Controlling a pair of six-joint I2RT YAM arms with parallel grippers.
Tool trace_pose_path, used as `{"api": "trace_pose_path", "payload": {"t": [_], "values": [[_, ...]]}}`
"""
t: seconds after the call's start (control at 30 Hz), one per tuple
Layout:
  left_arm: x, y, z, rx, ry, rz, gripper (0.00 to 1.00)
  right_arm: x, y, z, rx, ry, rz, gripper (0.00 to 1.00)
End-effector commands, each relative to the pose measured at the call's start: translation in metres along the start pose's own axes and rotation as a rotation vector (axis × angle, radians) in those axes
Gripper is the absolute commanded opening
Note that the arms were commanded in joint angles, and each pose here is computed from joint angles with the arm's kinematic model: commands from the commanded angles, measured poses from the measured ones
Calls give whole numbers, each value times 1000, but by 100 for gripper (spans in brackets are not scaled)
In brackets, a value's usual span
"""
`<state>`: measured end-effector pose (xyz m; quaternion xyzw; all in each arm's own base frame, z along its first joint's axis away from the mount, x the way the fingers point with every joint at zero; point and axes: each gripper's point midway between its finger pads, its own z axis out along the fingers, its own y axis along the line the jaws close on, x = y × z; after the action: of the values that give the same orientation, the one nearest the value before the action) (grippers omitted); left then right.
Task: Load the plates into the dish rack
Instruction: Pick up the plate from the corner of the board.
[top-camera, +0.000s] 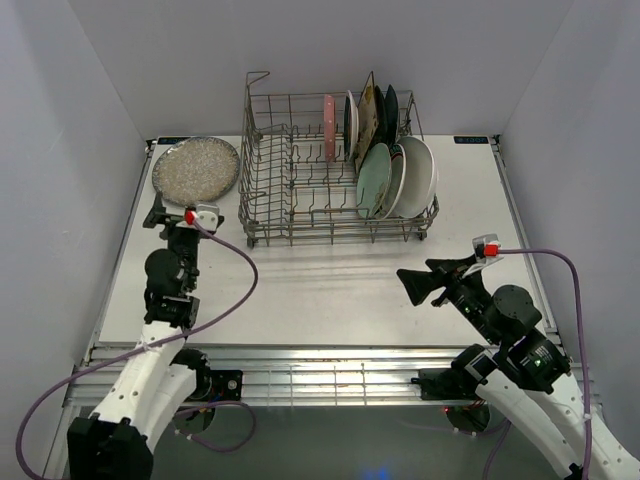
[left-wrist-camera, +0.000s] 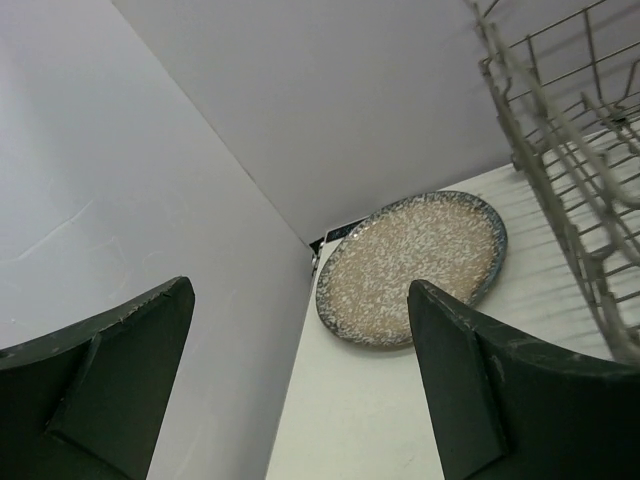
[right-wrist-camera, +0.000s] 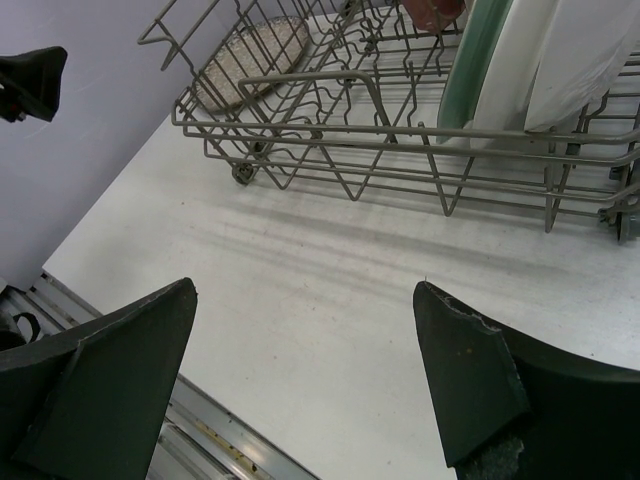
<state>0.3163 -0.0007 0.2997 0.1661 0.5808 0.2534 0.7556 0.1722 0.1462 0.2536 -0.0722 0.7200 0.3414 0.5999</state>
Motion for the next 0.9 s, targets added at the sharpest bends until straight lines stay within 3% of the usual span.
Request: {"api": "trace_pose_path", "payload": {"t": [0.0,0.03,0.2,0.37,0.63,0.87], "values": [[-11,1,17,121,-68,-127,98,-3,2,-5,-12,-16,6,95],[4,16,20,92,-36,-115,98,-4,3,-6,-14,-20,5,95],[57,4,31,202,66,-57,98,-4,0,-10,-4,-23,2,96],[83,-15,31,304,72,53,98,-5,-1,-11,1,-27,2,97],[135,-28,39,467,114,103,97,-4,-1,-8,6,-16,-4,97],[167,-34,50,489,92,183,98,-7,2,-4,-1,-8,-10,97]]}}
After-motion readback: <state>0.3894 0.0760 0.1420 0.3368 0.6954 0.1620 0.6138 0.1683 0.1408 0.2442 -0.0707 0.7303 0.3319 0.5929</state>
